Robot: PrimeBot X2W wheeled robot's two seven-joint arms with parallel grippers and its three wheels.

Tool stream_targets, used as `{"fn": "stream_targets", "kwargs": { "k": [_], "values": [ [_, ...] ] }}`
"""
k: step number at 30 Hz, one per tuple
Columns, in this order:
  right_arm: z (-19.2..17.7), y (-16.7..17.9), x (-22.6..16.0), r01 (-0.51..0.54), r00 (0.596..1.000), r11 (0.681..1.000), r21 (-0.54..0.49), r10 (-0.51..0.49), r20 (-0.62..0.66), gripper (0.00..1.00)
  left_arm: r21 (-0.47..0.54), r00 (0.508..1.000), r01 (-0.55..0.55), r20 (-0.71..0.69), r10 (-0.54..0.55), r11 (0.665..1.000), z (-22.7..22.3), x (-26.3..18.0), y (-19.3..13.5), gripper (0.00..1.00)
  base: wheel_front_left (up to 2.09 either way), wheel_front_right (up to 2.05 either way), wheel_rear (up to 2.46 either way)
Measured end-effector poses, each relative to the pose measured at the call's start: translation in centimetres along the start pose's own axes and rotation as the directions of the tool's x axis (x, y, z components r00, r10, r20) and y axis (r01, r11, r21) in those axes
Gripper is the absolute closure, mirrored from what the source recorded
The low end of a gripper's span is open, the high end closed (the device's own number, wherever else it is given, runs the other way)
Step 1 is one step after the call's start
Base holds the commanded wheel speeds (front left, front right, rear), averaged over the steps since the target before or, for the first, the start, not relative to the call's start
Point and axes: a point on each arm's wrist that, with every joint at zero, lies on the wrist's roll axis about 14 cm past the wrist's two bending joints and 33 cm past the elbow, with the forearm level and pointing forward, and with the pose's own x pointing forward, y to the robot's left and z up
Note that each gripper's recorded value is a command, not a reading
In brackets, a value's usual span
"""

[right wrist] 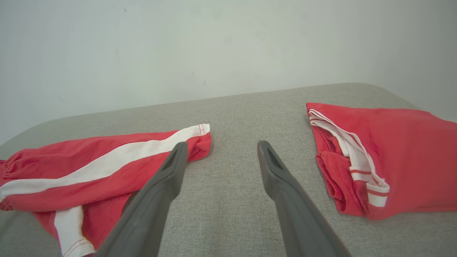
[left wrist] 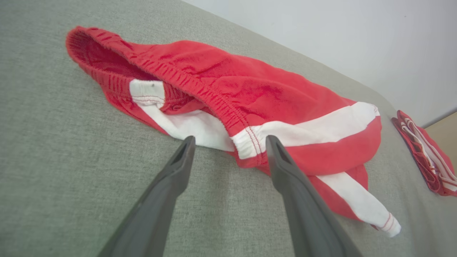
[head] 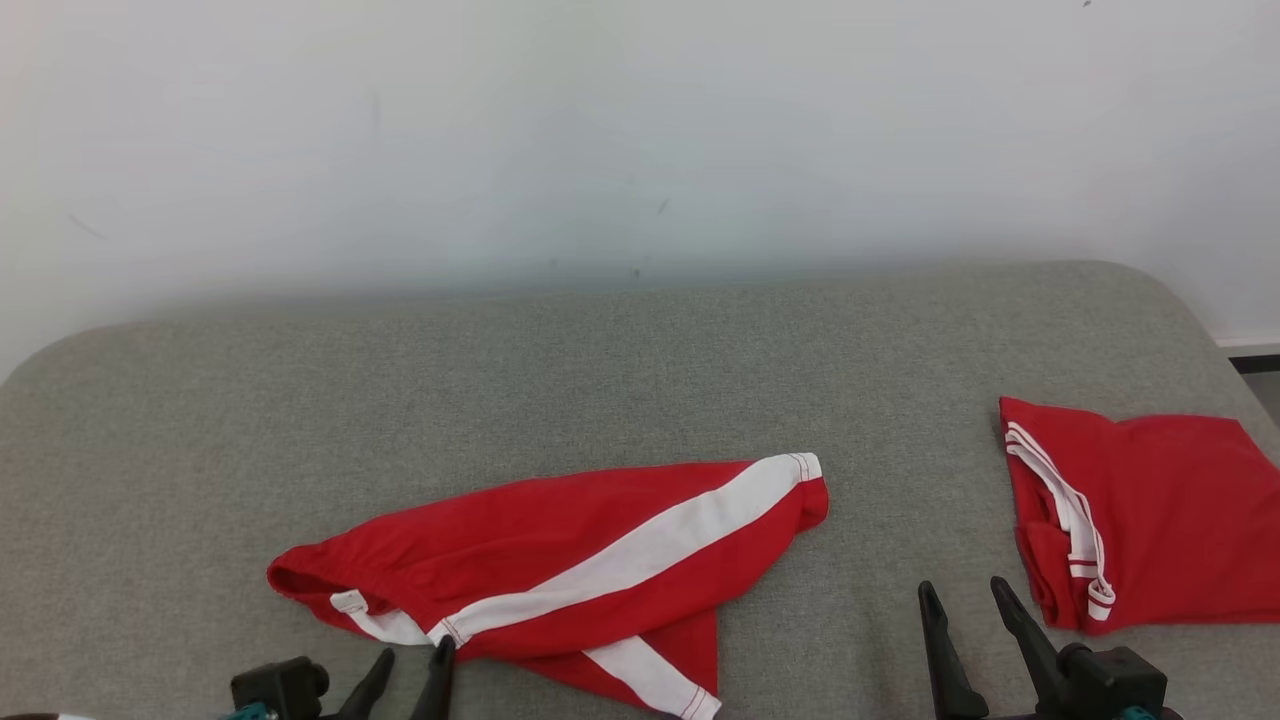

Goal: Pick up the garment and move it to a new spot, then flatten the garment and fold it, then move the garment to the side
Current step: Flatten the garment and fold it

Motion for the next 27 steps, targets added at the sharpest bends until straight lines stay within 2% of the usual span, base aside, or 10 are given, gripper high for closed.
{"fn": "stream_targets", "kwargs": {
  "k": [14, 17, 18, 22, 23, 27],
  "values": [
    [0.1, 0.2, 0.0, -0.008, 1.000, 1.000, -0.008, 0.008, -0.003, 0.00, 0.013, 0.996, -0.010, -0.091, 0.011, 1.000, -1.5, 0.8, -1.0, 0.00, 0.00, 0.00, 0.00],
    [0.1, 0.1, -0.1, -0.006, 1.000, 1.000, -0.009, 0.006, -0.003, 0.00, 0.014, 0.995, -0.003, -0.095, 0.004, 1.000, -1.4, 1.2, -1.3, 0.17, 0.00, 0.00, 0.00],
    [0.2, 0.1, -0.1, -0.006, 1.000, 1.000, -0.010, 0.006, -0.003, 0.00, 0.015, 0.995, -0.005, -0.098, 0.007, 1.000, -1.5, 1.2, -1.3, 0.28, 0.00, 0.00, 0.00],
    [0.1, 0.1, -0.1, -0.006, 1.000, 1.000, -0.012, 0.006, -0.006, 0.00, 0.019, 0.995, -0.009, -0.104, 0.011, 1.000, -1.5, 1.5, -1.2, 0.75, 0.00, 0.00, 0.00],
    [0.1, 0.1, -0.1, -0.008, 1.000, 1.000, -0.013, 0.007, -0.010, 0.00, 0.019, 0.994, -0.013, -0.109, 0.015, 1.000, -1.7, 1.5, -1.1, 0.98, 0.00, 0.00, 0.00],
    [0.4, 0.9, 0.6, -0.044, 0.999, 0.998, -0.036, 0.044, -0.012, 0.00, 0.018, 0.994, -0.011, -0.111, 0.013, 1.000, -1.7, 1.5, -0.9, 1.00, 0.00, 0.00, 0.00]
  ]
}}
